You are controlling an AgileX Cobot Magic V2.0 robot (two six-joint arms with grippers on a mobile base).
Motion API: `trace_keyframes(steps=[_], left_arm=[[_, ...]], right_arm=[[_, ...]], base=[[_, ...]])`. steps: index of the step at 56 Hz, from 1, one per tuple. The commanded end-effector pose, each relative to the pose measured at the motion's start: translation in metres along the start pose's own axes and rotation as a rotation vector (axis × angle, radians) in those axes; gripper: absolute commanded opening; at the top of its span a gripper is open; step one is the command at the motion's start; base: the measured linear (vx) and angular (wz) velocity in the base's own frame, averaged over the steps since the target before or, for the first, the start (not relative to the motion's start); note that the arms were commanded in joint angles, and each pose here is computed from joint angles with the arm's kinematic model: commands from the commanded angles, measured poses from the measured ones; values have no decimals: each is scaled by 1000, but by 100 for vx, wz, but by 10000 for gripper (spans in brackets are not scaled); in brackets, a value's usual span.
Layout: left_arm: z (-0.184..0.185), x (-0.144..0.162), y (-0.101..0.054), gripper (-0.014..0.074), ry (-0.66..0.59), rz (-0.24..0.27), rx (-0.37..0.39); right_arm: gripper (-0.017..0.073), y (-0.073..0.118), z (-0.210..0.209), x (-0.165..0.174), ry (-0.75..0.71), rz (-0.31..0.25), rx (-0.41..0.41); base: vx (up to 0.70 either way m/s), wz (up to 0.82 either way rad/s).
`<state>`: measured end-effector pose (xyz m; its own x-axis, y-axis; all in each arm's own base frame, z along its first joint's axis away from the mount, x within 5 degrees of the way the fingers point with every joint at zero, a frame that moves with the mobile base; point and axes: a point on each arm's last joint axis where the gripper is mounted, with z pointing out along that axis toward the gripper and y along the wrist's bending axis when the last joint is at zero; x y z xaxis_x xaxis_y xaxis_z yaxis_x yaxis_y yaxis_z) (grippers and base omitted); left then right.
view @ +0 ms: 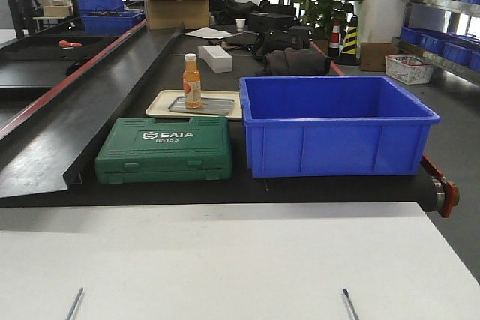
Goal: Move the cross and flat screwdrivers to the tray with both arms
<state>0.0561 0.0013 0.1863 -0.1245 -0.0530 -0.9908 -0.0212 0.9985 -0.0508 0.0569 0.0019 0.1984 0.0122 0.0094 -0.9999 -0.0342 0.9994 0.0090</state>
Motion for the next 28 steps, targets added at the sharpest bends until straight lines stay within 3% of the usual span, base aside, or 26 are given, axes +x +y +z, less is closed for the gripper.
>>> trace_keyframes(steps=[1,28], left_arm=[[-4,-17,-1,0,-117,-1,13],[-4,-17,-1,0,-117,-1,13]], right_arm=[[-8,0,0,-6,-82,-9,3],[-8,0,0,-6,-83,-9,3]], base=[[0,0],[0,0]])
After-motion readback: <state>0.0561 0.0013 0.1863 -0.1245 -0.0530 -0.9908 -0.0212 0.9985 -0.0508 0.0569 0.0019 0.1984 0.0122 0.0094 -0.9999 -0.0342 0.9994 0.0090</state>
